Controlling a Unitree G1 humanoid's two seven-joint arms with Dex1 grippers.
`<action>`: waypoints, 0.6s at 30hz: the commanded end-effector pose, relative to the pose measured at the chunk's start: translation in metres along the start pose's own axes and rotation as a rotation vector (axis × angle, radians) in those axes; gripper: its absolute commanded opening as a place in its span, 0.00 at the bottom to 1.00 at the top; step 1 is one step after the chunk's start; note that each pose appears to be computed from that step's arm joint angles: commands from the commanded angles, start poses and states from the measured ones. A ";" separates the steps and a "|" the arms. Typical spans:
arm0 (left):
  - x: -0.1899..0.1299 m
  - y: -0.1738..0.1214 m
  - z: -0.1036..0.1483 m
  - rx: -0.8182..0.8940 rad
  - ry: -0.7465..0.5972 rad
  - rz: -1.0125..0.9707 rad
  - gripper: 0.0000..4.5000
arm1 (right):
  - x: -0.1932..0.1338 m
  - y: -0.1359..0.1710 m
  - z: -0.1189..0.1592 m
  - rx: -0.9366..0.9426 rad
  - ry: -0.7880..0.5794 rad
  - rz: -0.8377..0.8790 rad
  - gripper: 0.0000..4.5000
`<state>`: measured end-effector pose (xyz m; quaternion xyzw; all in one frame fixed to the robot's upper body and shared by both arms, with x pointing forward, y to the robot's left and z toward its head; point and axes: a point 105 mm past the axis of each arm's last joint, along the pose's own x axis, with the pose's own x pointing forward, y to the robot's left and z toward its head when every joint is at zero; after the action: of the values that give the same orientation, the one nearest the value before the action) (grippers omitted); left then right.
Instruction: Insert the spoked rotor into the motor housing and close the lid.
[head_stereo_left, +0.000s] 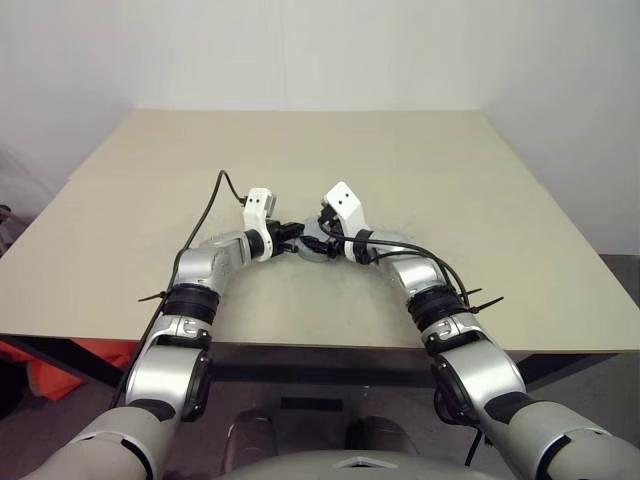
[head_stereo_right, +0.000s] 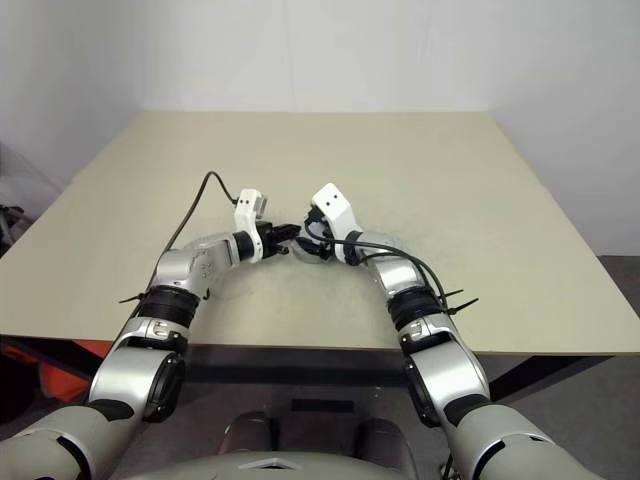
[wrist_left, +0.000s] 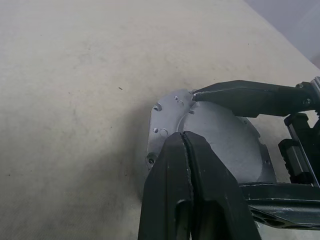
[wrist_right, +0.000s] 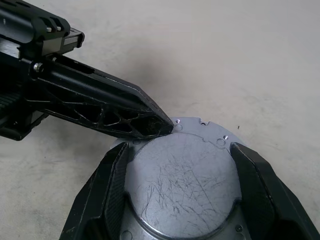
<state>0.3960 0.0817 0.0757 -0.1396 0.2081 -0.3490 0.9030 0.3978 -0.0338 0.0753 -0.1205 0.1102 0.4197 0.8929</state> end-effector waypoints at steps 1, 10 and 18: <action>-0.001 -0.001 -0.012 -0.008 0.038 -0.004 0.01 | -0.003 -0.005 0.019 -0.032 -0.053 -0.022 0.69; -0.003 -0.005 -0.011 -0.012 0.029 -0.029 0.00 | -0.006 -0.001 0.036 -0.058 -0.108 0.021 0.99; -0.002 -0.012 -0.010 -0.010 0.028 -0.061 0.00 | -0.032 -0.014 0.069 -0.004 -0.217 0.015 0.99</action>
<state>0.3874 0.0806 0.0744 -0.1446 0.2118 -0.3637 0.8955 0.3938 -0.0422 0.1219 -0.0975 0.0510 0.4375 0.8925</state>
